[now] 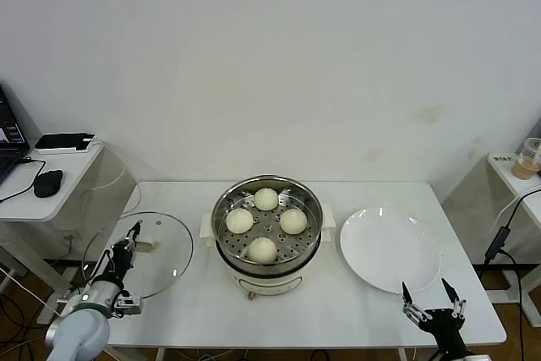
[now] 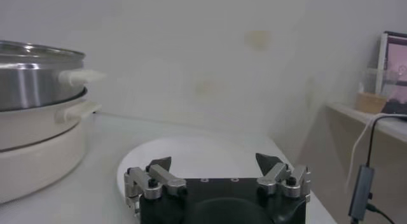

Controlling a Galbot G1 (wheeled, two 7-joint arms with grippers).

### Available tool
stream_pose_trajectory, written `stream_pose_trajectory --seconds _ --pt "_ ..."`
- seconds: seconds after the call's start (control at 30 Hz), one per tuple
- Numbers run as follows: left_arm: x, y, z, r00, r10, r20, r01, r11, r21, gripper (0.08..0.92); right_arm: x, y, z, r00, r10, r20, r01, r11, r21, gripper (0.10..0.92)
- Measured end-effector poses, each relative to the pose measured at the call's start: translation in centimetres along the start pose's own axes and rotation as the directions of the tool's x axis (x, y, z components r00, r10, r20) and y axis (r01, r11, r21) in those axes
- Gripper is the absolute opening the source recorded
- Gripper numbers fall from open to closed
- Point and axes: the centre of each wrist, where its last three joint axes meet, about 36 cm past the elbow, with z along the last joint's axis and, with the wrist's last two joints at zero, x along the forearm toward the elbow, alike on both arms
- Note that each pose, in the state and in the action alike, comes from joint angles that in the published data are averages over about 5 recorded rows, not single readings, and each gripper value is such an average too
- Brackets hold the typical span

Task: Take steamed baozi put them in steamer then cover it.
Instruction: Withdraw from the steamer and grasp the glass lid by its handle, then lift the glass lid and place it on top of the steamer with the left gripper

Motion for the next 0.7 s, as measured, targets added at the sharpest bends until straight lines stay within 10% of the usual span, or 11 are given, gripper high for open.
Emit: stream_pose_trajectory --seconds 0.7 --pt "-0.3 11.4 -4.7 0.9821 -0.188 -0.015 0.188 0.967 0.172 0.148 -1.1 0.4 0.3 0.999 -0.029 0.019 0.028 0.997 0.069 0.823"
